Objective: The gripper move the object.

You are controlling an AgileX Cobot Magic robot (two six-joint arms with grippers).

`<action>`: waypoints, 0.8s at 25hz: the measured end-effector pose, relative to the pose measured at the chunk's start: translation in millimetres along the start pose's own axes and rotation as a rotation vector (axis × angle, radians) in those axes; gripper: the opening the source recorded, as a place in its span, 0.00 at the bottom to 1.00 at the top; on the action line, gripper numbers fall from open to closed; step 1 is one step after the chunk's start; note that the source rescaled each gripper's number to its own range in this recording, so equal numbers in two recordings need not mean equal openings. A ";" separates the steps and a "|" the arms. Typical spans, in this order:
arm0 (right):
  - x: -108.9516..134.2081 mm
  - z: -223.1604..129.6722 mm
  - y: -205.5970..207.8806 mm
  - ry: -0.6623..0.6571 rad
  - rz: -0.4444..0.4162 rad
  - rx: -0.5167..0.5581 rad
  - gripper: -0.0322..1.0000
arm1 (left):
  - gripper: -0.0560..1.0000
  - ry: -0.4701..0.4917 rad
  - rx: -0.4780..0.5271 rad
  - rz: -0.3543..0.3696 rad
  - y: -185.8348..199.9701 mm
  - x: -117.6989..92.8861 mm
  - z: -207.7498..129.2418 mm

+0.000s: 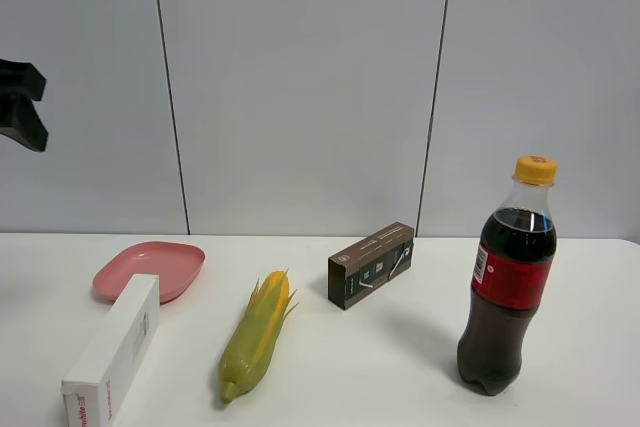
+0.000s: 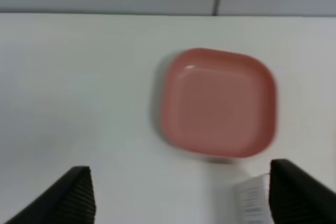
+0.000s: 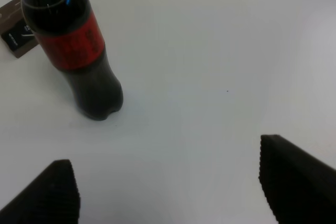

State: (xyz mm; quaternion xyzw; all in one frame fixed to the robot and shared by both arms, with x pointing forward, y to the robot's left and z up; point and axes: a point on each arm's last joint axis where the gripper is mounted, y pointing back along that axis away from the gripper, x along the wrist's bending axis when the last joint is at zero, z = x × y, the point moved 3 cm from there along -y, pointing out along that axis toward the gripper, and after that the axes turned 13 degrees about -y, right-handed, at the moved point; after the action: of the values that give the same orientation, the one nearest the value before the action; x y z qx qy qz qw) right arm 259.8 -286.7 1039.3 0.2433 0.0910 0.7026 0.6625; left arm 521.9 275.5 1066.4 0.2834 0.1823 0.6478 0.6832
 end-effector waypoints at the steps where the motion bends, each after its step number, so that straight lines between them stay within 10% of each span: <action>1: 0.0 0.0 0.0 0.000 0.000 0.000 1.00 | 0.59 0.000 0.001 0.023 3.9 8.1 -0.6; 10: 0.0 0.0 0.0 0.000 0.000 0.000 1.00 | 0.59 0.040 -0.072 0.211 68.6 61.3 -4.8; 20: 0.0 0.0 0.0 0.000 0.000 0.000 1.00 | 0.59 0.062 -0.213 0.280 144.4 53.2 -52.1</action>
State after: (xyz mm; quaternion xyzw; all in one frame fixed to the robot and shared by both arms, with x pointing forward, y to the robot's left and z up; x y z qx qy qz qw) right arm 259.8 -286.7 1039.3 0.2433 0.0910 0.7026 0.6625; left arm 381.9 335.9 1122.5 0.2122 0.0924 0.7606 0.6065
